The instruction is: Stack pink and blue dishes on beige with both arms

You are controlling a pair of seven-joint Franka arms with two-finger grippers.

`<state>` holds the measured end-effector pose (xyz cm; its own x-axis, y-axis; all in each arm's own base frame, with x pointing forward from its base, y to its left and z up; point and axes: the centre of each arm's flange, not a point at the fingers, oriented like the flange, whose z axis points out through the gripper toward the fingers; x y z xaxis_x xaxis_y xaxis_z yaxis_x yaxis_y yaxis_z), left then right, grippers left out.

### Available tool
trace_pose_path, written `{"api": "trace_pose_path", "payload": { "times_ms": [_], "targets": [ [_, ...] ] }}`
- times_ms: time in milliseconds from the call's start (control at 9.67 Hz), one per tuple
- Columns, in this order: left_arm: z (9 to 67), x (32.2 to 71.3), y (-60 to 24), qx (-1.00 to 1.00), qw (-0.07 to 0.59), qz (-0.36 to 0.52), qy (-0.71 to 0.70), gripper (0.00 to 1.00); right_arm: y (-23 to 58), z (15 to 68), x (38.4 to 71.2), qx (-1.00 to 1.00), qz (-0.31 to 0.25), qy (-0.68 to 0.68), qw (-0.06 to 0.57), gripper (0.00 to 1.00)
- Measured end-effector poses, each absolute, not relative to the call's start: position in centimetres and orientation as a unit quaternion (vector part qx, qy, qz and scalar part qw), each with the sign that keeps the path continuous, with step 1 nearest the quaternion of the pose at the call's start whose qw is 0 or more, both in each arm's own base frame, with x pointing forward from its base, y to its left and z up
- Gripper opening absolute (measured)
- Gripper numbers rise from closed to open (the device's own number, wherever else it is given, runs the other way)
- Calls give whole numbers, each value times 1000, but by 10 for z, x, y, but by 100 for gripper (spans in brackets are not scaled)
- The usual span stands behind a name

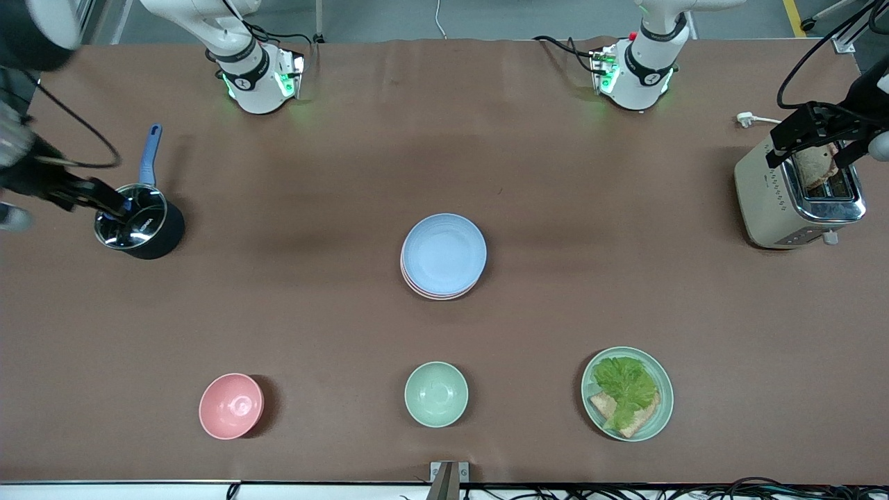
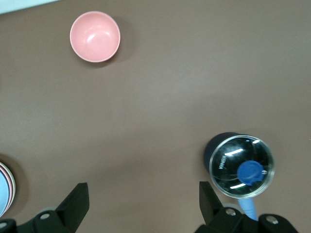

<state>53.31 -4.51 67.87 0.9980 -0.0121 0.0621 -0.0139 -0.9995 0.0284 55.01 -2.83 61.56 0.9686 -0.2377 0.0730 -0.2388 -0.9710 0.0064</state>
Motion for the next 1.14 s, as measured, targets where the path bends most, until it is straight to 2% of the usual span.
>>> {"api": "trace_pose_path", "payload": {
  "times_ms": [310, 621, 1138],
  "targets": [
    [679, 533, -45, 999, 14, 31, -6, 100, -32, 653, 552, 991, 51, -127, -13, 100],
    [678, 533, -45, 999, 14, 31, -6, 100, -32, 650, 551, 992, 25, -121, -10, 100],
    [678, 533, -45, 999, 11, 31, -6, 100, -34, 652, 549, 1000, 19, -19, -4, 100]
  ]
}}
